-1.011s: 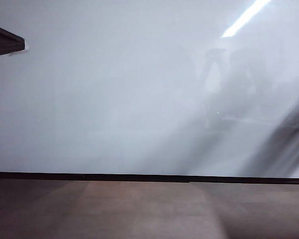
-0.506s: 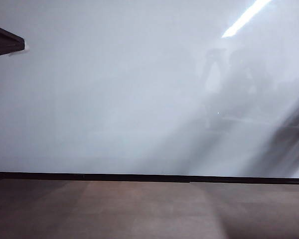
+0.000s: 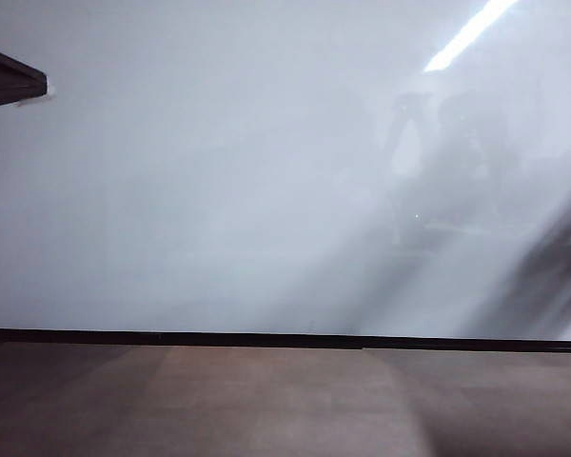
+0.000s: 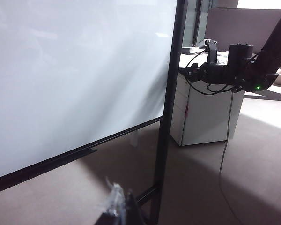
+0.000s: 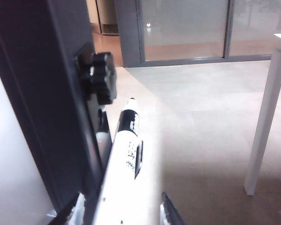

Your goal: Reach to the right to find the marker pen, pick it up, and write the number 17 on the whiteboard.

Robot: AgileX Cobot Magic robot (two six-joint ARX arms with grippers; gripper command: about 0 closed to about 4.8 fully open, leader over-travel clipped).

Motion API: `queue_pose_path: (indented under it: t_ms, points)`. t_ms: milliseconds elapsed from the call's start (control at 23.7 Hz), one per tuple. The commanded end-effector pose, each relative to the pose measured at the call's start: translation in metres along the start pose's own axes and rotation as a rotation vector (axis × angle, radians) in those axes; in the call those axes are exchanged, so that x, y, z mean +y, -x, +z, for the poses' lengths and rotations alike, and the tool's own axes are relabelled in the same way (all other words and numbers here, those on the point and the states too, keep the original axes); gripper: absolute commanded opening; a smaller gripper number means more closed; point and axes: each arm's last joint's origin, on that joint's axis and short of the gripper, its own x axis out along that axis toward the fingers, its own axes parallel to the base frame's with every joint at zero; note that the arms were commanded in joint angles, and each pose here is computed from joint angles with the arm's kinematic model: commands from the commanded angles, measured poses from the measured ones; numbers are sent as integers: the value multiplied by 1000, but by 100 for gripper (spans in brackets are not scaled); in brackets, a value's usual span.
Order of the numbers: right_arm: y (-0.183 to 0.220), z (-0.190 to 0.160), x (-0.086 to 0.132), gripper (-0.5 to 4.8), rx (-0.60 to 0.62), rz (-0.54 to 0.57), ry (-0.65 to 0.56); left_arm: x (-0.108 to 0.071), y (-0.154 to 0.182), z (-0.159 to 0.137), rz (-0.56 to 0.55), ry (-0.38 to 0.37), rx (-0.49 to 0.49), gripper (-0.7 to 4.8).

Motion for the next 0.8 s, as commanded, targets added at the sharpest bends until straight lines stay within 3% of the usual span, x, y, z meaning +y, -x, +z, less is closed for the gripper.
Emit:
queue_pose_path:
  t_ms: [42,126,169,253,379,506,590,674,801]
  points:
    - [-1,4,1,155,-20,1,12,0,0,1,-3,3,-12,-5]
    - [-1,4,1,139,-20,1,12,0,0,1,-3,3,-12,-5]
    - [-1,4,1,58,-20,1,12,0,0,1,-3,3,-12,-5]
    - [-1,4,1,3,-21,1,12,0,0,1,-3,3,-12,-5]
    - [-1,4,0,-4,-24,-19,9,0,0,1,-3,3,-12,-5]
    - [1,14,-4,-4,-120,-131,-1,0,0,1,-3,3,-12,-5]
    - [9,39,-10,-4,-226,-145,-81,0,0,1,-3,3,-13,-5]
    - [16,66,-10,-4,-271,-191,-83,0,0,1,-3,3,-12,-5]
    - [43,140,6,-4,-366,-271,-67,0,0,1,-2,3,-12,-5]
